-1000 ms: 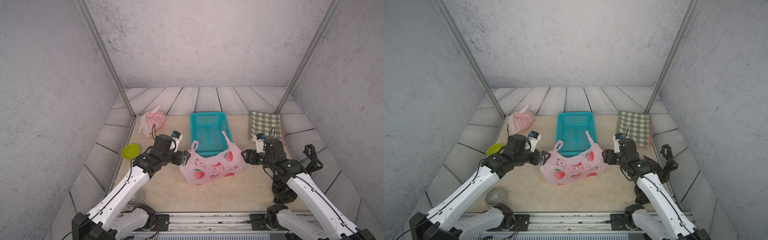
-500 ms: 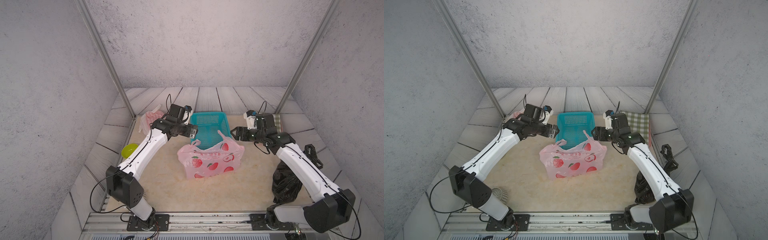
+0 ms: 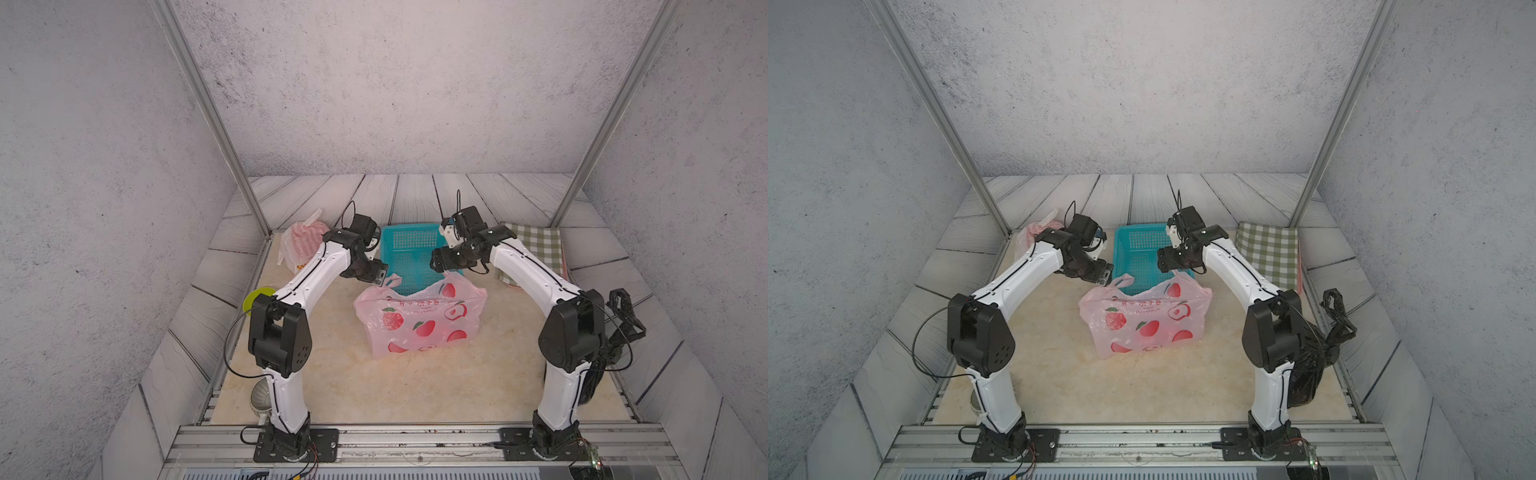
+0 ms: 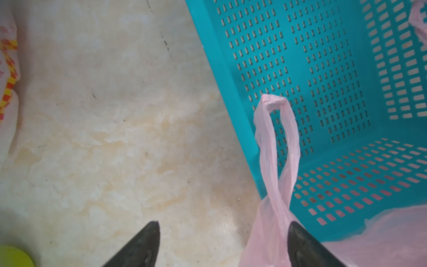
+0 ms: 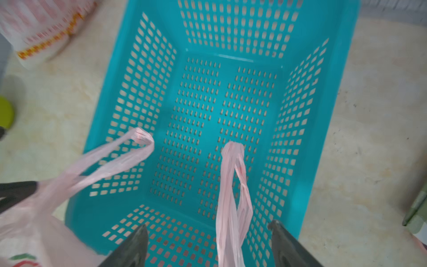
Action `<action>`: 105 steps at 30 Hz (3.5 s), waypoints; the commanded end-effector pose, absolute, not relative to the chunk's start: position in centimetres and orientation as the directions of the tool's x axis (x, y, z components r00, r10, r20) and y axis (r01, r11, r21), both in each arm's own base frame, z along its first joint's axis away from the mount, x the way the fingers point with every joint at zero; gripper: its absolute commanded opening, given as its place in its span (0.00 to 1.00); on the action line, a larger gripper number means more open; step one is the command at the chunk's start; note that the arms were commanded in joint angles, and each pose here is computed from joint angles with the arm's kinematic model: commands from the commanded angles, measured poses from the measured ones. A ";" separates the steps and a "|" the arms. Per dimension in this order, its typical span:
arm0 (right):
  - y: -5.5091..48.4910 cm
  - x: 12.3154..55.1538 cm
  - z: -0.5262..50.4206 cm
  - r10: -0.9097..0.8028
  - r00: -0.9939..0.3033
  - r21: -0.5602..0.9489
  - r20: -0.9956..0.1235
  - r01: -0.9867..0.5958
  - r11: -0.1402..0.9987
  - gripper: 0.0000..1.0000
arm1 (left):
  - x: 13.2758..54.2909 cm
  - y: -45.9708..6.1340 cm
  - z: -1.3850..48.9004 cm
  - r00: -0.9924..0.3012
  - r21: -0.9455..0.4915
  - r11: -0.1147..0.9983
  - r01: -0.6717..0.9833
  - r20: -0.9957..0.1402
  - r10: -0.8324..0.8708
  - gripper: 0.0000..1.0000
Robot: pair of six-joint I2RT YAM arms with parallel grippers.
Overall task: Untie the knot of a plastic bag & take out the apple
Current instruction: Untie the plastic bag at the center of the board.
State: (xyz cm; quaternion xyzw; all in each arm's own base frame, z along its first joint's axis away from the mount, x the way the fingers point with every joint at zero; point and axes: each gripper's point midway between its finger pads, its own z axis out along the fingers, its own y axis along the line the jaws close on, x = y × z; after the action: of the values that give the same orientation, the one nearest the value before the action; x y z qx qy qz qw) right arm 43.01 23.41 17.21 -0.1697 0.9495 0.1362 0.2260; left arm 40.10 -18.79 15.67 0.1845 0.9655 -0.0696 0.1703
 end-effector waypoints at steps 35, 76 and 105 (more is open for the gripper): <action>17.7 23.1 21.6 -0.050 -0.761 0.357 -0.647 -0.360 0.862 0.04 | 18.5 -23.3 22.4 -0.797 -0.678 0.506 0.533 -0.602 0.033 0.21; 9.9 16.1 27.4 -0.078 -0.578 0.184 -0.812 -0.381 0.906 0.69 | 11.7 -33.1 14.3 -0.358 -0.270 0.268 0.925 -0.382 0.852 0.67; 12.5 14.7 27.6 -0.154 -0.610 0.239 -0.777 -0.512 0.825 0.62 | 21.7 -29.4 21.6 -0.424 0.273 0.509 0.817 -0.316 0.849 0.00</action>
State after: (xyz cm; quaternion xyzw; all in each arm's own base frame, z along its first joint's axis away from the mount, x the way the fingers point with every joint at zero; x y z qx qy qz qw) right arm 15.46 12.21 25.70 -0.1707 0.8843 0.2059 0.3827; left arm 19.31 -32.57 18.98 0.5226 0.8352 -0.0503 0.1638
